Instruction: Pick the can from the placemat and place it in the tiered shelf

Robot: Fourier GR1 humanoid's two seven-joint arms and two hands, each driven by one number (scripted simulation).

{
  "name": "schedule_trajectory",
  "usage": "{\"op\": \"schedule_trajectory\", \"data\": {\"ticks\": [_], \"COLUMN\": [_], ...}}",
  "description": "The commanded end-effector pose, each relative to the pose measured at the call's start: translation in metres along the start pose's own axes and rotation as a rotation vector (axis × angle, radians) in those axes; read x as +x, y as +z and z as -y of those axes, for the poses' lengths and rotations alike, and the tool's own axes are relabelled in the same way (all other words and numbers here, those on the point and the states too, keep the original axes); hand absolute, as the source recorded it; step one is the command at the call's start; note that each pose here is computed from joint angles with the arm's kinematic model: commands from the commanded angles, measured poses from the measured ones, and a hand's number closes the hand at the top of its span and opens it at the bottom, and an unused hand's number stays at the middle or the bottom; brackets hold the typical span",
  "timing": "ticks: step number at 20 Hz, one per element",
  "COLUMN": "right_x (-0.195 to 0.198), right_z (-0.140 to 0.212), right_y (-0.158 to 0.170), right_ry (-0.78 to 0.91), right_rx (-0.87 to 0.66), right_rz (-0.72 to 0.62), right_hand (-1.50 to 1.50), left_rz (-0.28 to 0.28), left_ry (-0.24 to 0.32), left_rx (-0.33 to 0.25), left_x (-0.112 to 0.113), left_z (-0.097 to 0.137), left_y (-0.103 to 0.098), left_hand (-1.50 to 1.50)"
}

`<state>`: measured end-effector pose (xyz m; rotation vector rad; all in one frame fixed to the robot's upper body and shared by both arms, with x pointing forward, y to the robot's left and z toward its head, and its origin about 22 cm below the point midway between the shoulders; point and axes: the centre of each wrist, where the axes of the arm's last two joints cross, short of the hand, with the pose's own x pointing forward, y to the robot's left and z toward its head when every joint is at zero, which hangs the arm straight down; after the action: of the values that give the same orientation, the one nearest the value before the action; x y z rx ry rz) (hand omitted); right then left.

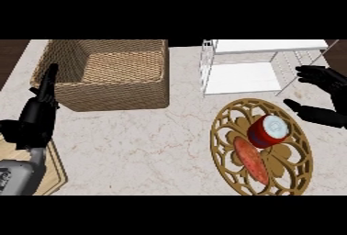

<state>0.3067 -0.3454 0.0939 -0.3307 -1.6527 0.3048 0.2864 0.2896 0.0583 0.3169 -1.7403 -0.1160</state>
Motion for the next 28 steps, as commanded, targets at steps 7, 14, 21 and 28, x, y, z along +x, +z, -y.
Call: {"op": "schedule_trajectory", "data": {"ticks": [7,14,21,28], "right_x": [-0.062,-0.007,0.046,0.101], "right_z": [0.038,0.045,0.044,0.025], "right_y": [0.023,-0.006,-0.019,-0.018], "right_ry": [-0.155,0.114,0.354,0.7], "right_rx": [-0.138,0.195,0.341,0.542], "right_rz": [0.074,0.005,-0.073,-0.152], "right_hand": [-1.5,-1.5,-1.5,-1.5], "left_rz": [-0.129,-0.126,-0.129,-0.122], "left_ry": [0.036,0.045,0.057,0.041], "left_rx": [-0.211,-0.231,-0.241,-0.212], "left_x": [-0.022,-0.017,-0.016,-0.023], "left_z": [0.049,0.063,0.063,0.057], "left_y": [0.018,0.021,0.027,0.02], "left_hand": [0.0,0.0,0.0,0.0]}}
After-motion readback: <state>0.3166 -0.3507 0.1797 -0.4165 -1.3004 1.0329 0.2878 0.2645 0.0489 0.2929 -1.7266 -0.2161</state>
